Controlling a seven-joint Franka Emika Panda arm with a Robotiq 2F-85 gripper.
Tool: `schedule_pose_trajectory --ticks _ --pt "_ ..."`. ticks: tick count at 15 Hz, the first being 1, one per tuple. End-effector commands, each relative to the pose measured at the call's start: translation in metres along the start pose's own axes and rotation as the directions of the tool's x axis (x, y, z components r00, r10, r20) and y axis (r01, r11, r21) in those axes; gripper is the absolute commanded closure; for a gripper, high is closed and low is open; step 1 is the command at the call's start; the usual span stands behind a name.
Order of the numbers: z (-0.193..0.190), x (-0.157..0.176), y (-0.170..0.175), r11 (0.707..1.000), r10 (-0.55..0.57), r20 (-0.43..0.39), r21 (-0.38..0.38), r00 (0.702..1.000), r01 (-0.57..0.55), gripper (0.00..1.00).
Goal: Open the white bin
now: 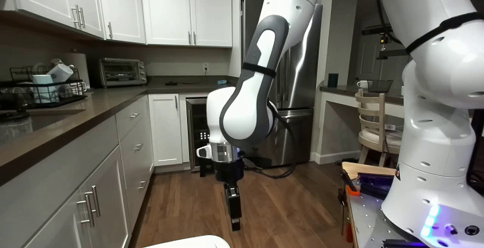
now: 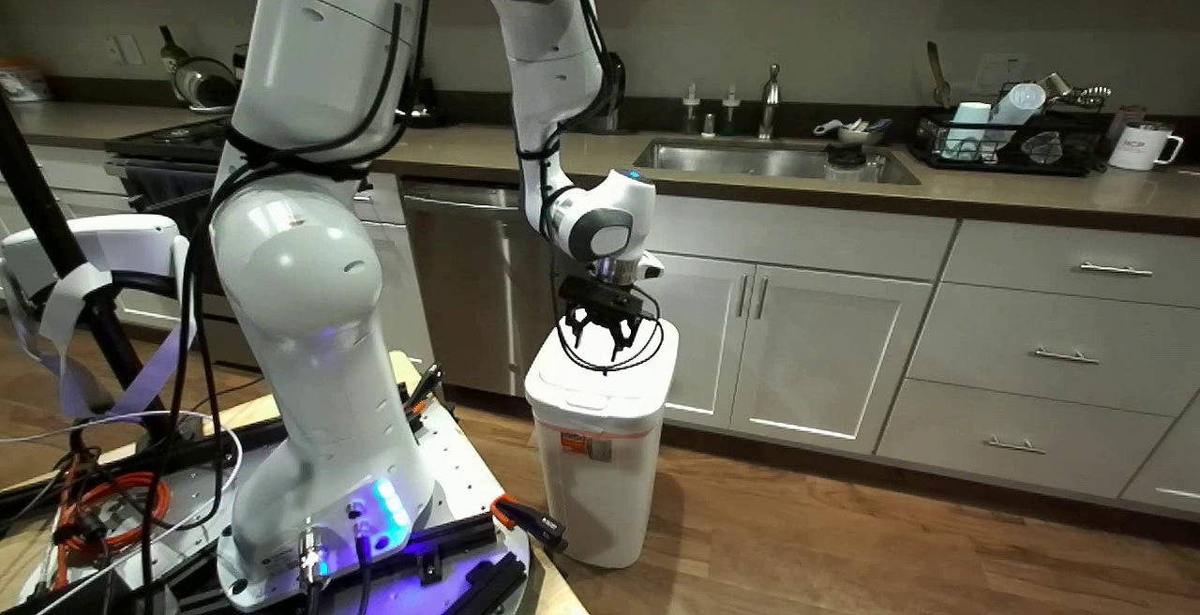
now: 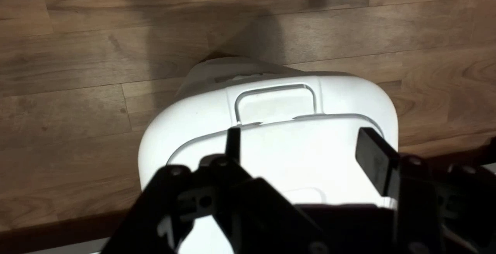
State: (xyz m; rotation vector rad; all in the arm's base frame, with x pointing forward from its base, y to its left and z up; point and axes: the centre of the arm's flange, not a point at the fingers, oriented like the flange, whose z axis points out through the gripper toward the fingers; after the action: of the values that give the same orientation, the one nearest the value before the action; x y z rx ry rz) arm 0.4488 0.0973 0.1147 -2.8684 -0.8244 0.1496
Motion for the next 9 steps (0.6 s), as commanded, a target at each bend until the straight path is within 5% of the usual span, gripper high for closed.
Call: schedule_pose_trajectory --ticks 1,6,9 --pt "0.023 0.0 0.007 1.0 0.005 -0.027 0.022 1.0 -0.005 0.47" --pt "0.057 0.003 0.005 0.998 0.001 -0.028 0.057 1.0 0.001 0.82" --pt "0.08 0.01 0.006 0.997 -0.018 -0.024 0.072 1.0 0.019 0.85"
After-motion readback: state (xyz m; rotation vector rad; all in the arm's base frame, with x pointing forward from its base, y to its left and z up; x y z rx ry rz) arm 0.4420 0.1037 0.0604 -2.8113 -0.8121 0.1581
